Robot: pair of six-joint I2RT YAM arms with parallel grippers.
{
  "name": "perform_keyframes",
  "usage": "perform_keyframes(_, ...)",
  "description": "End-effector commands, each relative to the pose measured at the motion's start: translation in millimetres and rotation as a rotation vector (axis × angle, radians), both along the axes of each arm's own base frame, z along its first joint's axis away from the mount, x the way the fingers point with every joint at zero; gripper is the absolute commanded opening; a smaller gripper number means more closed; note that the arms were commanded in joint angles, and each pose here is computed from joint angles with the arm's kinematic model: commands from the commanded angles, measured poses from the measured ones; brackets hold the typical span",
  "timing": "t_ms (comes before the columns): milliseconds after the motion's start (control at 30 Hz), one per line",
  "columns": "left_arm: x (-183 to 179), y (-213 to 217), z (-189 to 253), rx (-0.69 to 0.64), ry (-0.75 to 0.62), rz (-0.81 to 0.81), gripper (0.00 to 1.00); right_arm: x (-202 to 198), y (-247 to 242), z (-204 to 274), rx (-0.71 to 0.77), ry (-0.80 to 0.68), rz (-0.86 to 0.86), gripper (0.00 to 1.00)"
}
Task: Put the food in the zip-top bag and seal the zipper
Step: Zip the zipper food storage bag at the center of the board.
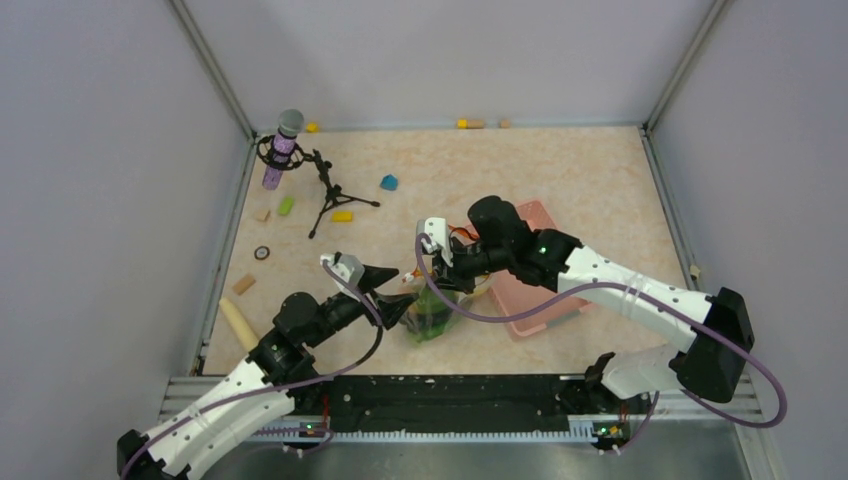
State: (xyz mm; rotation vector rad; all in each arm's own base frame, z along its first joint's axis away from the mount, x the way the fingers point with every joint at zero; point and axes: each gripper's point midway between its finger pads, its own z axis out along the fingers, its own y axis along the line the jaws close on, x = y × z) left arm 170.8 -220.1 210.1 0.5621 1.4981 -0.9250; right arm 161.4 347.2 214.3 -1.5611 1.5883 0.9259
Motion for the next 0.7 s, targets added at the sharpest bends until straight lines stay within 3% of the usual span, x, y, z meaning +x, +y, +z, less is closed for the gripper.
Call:
perform_keyframes(0,1,1,37,-0.066,-0.108,0.004,0.75,2,7,13,0.057,-0.022,0.012,0.0)
perform_keyframes(333,1,-5,44,-0.06,-0.133,-0.022,0.63,-4,8,13,0.068,-0.014,0.049,0.0)
perform_keyframes(667,-5,-9,52,-0.066,-0.154,-0.064,0.61,-6,6,3,0.043,-0.019,0.073,0.01)
